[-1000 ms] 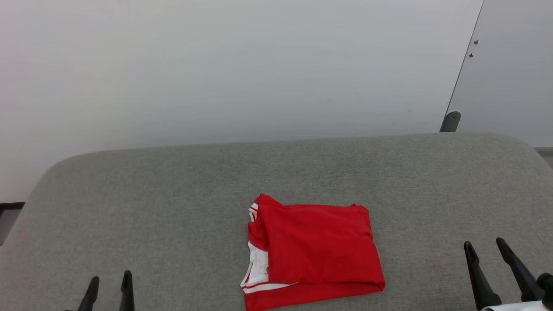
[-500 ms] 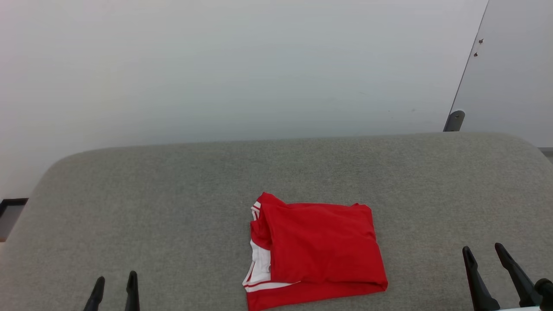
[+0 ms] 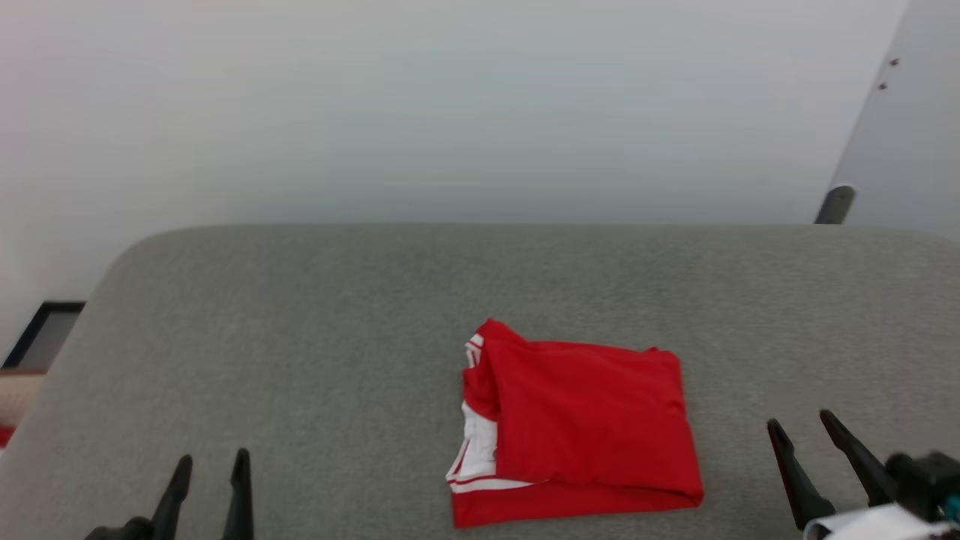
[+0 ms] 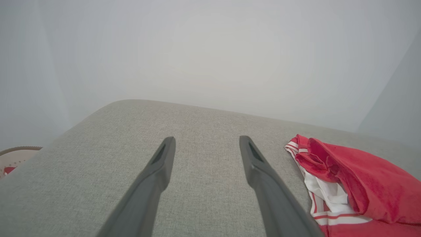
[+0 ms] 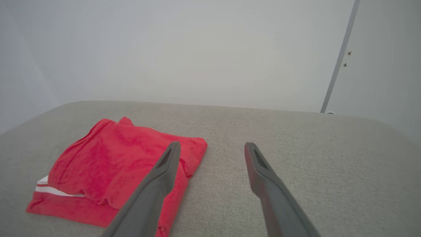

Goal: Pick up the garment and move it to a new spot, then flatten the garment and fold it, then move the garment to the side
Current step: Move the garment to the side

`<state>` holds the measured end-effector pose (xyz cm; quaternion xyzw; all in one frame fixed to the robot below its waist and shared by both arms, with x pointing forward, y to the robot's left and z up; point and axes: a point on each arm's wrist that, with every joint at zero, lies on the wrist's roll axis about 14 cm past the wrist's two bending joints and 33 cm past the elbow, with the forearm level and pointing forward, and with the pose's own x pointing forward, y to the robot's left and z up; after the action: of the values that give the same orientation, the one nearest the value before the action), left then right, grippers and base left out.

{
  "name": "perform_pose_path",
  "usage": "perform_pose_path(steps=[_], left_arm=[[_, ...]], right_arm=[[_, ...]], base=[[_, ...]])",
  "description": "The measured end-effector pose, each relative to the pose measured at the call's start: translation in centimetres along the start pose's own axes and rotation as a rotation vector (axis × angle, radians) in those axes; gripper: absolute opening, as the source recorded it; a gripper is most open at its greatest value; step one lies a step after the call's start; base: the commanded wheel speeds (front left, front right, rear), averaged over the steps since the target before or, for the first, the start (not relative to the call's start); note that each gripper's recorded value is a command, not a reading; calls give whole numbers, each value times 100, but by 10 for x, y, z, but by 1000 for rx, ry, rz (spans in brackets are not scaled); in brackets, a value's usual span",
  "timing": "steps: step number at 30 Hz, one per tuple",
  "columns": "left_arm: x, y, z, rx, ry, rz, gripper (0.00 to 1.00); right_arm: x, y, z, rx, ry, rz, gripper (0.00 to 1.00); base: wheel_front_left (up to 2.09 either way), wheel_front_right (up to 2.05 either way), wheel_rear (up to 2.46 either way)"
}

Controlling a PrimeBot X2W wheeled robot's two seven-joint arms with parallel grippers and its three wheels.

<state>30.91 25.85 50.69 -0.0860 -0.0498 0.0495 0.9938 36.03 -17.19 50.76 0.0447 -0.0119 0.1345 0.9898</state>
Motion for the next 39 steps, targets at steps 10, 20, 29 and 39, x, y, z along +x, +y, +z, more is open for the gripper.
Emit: perform_pose_path(steps=[10,20,29,39], left_arm=[[-4,0,-5,-8,19,18,100],[2,4,-23,-17,78,53,100],[1,15,-36,-24,121,101,100],[4,19,-32,-27,104,119,100]], right_arm=[[48,17,-32,-22,192,117,100],[74,31,-94,-31,510,192,100],[85,44,-129,17,736,231,100],[95,45,-129,-12,830,245,0]], base=[[0,0,0],[0,0,0],[0,0,0],[0,0,0]])
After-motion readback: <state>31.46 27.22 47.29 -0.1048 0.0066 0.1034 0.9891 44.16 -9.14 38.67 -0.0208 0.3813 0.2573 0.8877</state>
